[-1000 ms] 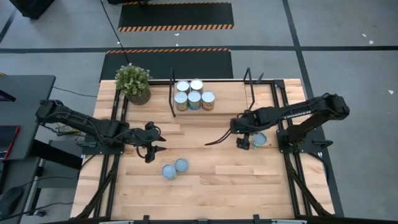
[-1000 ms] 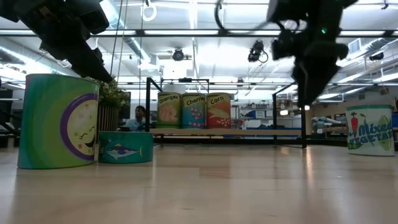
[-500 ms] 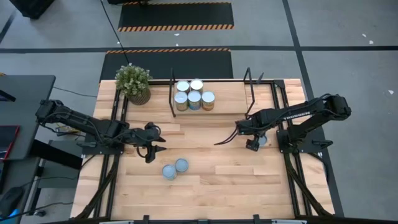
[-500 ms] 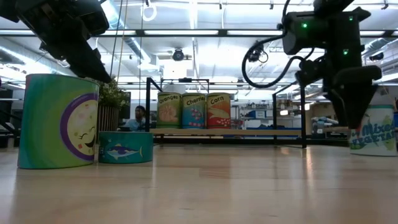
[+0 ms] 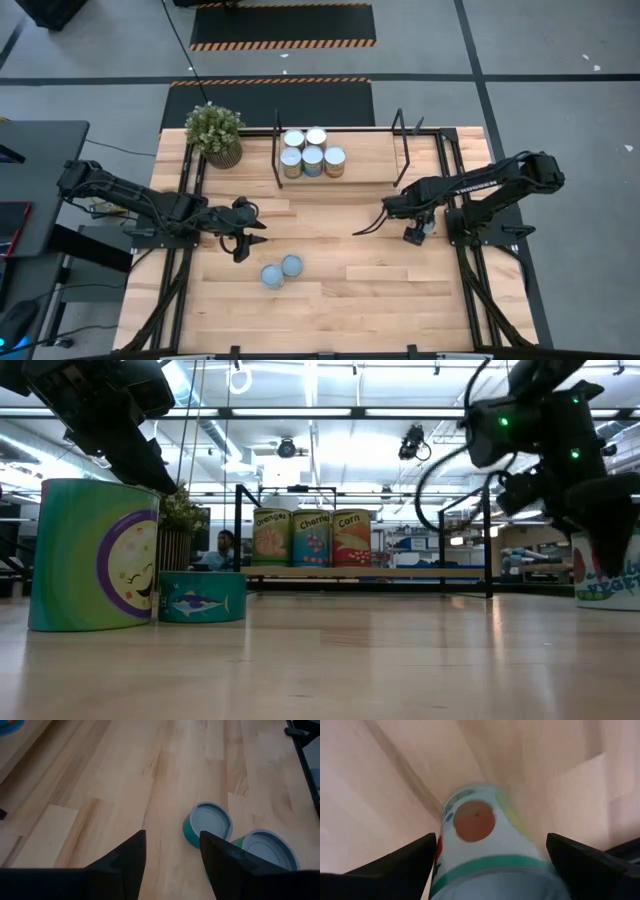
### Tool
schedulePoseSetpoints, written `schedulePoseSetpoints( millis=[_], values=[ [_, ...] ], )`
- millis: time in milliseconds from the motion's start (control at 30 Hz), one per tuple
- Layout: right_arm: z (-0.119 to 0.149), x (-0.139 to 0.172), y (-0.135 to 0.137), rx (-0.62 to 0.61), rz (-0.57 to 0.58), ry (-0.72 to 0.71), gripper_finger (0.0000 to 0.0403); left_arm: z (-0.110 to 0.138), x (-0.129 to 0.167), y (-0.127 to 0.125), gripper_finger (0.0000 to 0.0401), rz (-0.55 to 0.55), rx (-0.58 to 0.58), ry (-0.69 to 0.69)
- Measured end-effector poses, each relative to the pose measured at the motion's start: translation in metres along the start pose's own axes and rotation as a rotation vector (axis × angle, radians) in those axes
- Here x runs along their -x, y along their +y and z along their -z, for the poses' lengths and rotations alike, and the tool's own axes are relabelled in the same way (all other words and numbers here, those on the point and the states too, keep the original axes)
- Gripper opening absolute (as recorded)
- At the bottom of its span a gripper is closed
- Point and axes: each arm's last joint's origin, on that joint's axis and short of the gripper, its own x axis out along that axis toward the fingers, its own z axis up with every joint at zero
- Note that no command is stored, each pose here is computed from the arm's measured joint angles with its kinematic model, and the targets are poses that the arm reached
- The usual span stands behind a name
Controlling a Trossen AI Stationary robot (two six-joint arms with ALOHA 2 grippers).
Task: Pick and place cans onto a shelf
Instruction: Put the canned mixed vegetables on the shelf
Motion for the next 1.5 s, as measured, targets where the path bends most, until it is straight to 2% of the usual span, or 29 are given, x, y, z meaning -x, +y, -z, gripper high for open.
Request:
schedulePoseSetpoints(
  millis=[200, 367, 567, 733, 867, 967, 1167, 1367, 1500],
  values=[
    [0.008, -0.015, -0.003, -0.006, -0.020, 0.059, 0.0368, 0.000, 0.000, 0.000, 0.0190, 0.000, -0.009, 0.000],
    [0.004, -0.011, -0.001, -0.004, -0.035, 0.034, 0.0323, 0.000, 0.000, 0.000, 0.0190, 0.000, -0.010, 0.000],
    [-0.019, 0.034, 0.010, 0.036, -0.065, -0.158, 0.0277, 0.000, 0.000, 0.001, 0.0190, -0.021, -0.013, -0.010],
    [-0.049, 0.081, 0.014, 0.120, -0.004, -0.313, 0.0280, -0.001, 0.000, 0.001, 0.0190, -0.030, -0.029, -0.016],
    [-0.082, 0.105, 0.009, 0.203, 0.105, -0.308, 0.0281, -0.001, 0.000, 0.001, 0.0190, -0.047, -0.036, -0.023],
    [-0.110, 0.118, -0.006, 0.266, 0.164, -0.282, 0.0281, -0.001, 0.000, 0.002, 0.0190, -0.061, -0.036, -0.029],
    [-0.166, 0.124, -0.059, 0.318, 0.205, -0.281, 0.0281, -0.001, 0.000, 0.002, 0.0190, -0.061, -0.040, -0.029],
    [-0.205, 0.096, -0.109, 0.350, 0.154, -0.193, 0.0281, -0.001, 0.000, 0.002, 0.0190, -0.062, -0.063, -0.027],
    [-0.218, 0.072, -0.128, 0.326, 0.103, -0.134, 0.0284, -0.001, 0.000, 0.002, 0.0190, -0.063, -0.064, -0.024]
  ],
)
